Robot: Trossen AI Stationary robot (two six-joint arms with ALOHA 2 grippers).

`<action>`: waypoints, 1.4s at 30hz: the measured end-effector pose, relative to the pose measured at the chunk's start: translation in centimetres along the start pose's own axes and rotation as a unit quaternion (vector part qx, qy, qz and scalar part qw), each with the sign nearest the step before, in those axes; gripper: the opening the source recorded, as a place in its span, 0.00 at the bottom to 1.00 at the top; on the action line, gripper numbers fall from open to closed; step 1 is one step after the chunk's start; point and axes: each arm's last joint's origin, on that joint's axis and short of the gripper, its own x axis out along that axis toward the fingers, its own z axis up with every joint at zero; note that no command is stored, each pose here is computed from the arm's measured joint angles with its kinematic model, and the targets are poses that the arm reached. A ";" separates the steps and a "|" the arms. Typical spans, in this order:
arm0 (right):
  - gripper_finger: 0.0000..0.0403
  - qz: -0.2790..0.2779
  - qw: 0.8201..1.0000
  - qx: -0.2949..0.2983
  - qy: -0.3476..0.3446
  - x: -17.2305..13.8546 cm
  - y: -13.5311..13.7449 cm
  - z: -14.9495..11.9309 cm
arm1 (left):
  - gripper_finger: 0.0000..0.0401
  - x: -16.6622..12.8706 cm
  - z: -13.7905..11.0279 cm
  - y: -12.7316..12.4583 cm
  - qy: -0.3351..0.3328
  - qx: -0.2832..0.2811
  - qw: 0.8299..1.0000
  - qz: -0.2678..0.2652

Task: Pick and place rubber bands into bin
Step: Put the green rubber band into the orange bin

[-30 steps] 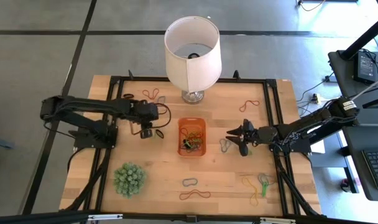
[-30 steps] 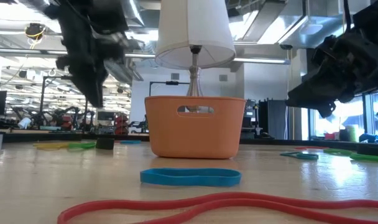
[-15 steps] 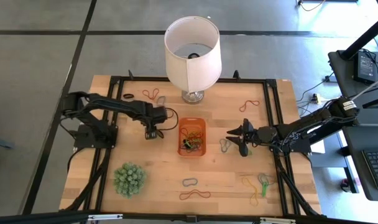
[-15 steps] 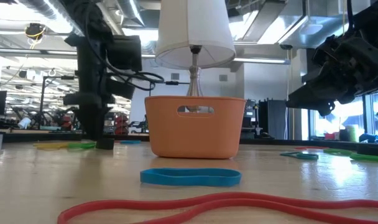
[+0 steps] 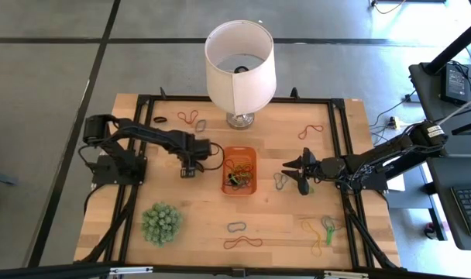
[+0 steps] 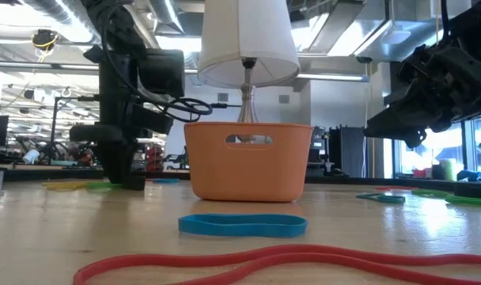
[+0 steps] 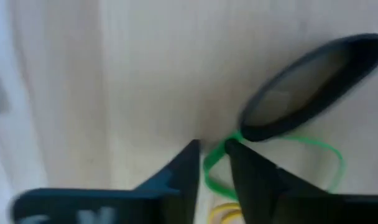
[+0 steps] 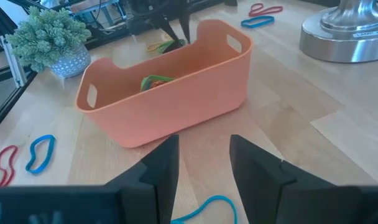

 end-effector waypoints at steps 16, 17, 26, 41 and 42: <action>0.36 0.000 1.000 0.000 0.000 0.0 0.0 0.0 | 0.01 -10.3 1.8 0.3 -0.023 -0.012 1.000 0.012; 0.36 0.000 1.000 0.000 -0.001 0.0 0.0 0.0 | 0.01 -11.3 2.3 0.3 -0.039 -0.010 0.999 0.024; 0.36 0.001 1.000 -0.001 -0.002 0.0 0.0 0.0 | 0.01 -17.9 7.0 0.5 -0.160 0.021 0.985 0.064; 0.36 0.001 1.000 -0.001 -0.004 0.0 0.0 0.1 | 0.01 -12.5 17.2 0.0 -0.121 0.096 0.987 0.047; 0.36 0.001 1.000 -0.001 -0.003 0.0 0.0 0.1 | 0.01 -11.8 17.5 -0.2 -0.113 0.099 0.988 0.039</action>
